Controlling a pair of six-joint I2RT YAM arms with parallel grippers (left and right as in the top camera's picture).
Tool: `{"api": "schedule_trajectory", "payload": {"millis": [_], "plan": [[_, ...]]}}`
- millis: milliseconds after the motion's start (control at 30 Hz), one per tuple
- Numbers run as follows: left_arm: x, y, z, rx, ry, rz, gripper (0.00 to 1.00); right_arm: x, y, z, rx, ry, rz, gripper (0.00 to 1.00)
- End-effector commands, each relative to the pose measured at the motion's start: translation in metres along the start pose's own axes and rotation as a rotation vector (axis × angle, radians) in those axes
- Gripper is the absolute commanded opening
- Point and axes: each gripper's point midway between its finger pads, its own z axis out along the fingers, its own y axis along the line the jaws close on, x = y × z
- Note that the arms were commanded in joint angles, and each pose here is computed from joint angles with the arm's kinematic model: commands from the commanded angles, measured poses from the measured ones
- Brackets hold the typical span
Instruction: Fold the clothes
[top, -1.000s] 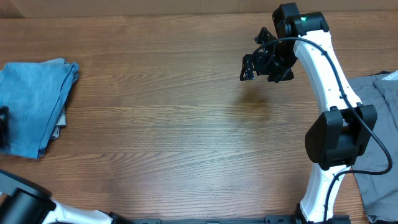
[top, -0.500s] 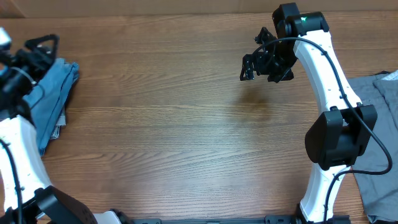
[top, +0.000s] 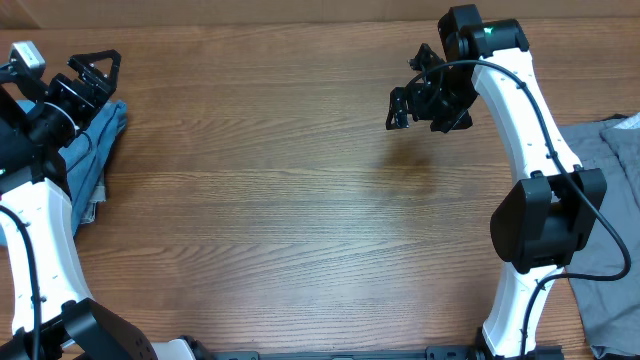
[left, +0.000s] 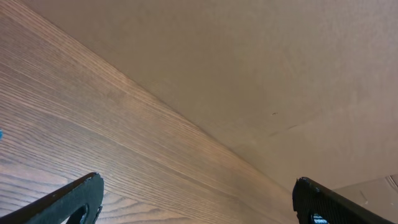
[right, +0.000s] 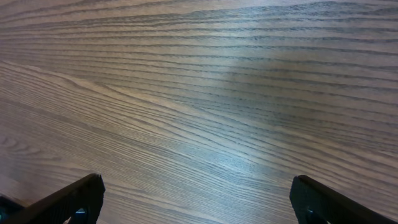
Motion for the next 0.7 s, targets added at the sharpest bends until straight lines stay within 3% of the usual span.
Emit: {"api": "schedule_trajectory", "payload": {"millis": [0, 500, 667], "plan": [[-0.002, 0.0, 0.001, -0.006, -0.007, 0.009, 1.0, -0.002, -0.003, -0.002, 0.0, -0.009, 0.001, 1.0], [-0.002, 0.001, 0.001, -0.006, -0.006, 0.008, 1.0, -0.002, 0.0, -0.002, 0.0, -0.008, -0.005, 1.0], [-0.002, 0.001, 0.001, -0.006, -0.006, 0.008, 1.0, 0.009, 0.05, -0.039, -0.012, -0.099, -0.126, 1.0]]}}
